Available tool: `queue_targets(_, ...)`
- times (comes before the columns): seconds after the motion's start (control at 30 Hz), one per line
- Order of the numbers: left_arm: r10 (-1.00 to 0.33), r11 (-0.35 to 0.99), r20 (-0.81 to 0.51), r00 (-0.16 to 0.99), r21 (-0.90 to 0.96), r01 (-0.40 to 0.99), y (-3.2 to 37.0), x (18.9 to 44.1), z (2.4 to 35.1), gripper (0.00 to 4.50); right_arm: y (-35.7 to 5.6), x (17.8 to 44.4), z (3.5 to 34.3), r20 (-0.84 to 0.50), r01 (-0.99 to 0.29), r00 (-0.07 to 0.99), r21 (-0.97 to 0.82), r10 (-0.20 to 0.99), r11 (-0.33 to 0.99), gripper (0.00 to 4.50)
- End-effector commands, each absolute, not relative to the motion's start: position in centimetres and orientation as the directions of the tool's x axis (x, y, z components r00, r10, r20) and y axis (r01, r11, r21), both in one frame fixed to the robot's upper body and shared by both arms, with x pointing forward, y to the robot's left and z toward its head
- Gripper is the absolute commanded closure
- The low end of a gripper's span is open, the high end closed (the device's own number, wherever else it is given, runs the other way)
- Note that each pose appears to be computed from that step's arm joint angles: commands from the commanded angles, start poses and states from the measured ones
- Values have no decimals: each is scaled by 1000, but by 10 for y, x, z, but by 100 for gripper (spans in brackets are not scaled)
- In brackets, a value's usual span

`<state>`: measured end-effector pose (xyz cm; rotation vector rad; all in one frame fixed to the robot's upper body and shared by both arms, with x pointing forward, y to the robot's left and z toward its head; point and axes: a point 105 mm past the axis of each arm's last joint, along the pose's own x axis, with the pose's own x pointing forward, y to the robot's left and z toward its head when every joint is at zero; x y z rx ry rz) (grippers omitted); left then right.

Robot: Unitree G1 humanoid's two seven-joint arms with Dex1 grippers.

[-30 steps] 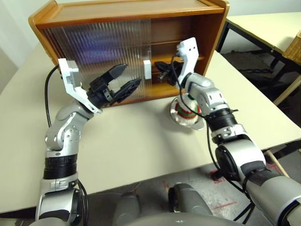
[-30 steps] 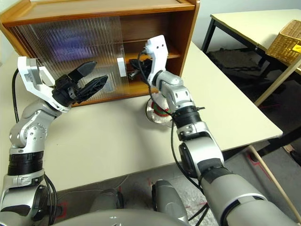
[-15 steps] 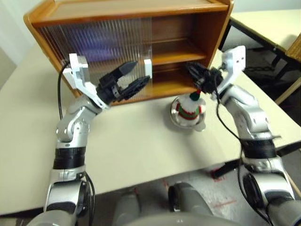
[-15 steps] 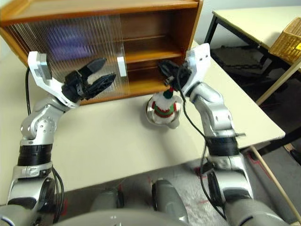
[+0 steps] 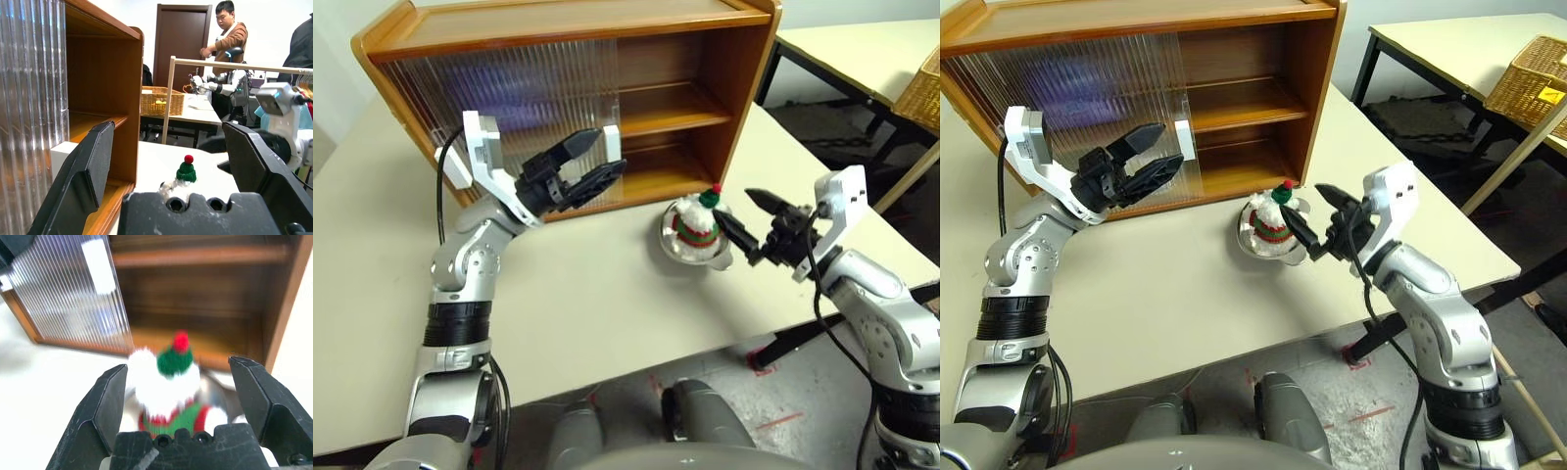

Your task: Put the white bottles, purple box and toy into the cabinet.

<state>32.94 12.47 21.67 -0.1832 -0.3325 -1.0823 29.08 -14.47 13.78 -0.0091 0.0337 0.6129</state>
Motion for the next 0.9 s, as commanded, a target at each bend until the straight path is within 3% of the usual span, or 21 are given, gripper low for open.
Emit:
queue_targets(0.03,-835,464,341,431,17,886,127,329,217,0,-142,286,127,-45,-575,818,1,574,818,2)
queue_targets(0.3,-829,480,339,445,24,877,131,327,220,0,-140,289,103,-78,-575,814,31,575,818,2)
queue_targets(0.9,-790,550,345,506,36,834,144,316,225,0,-122,311,91,-85,-624,776,43,625,781,2)
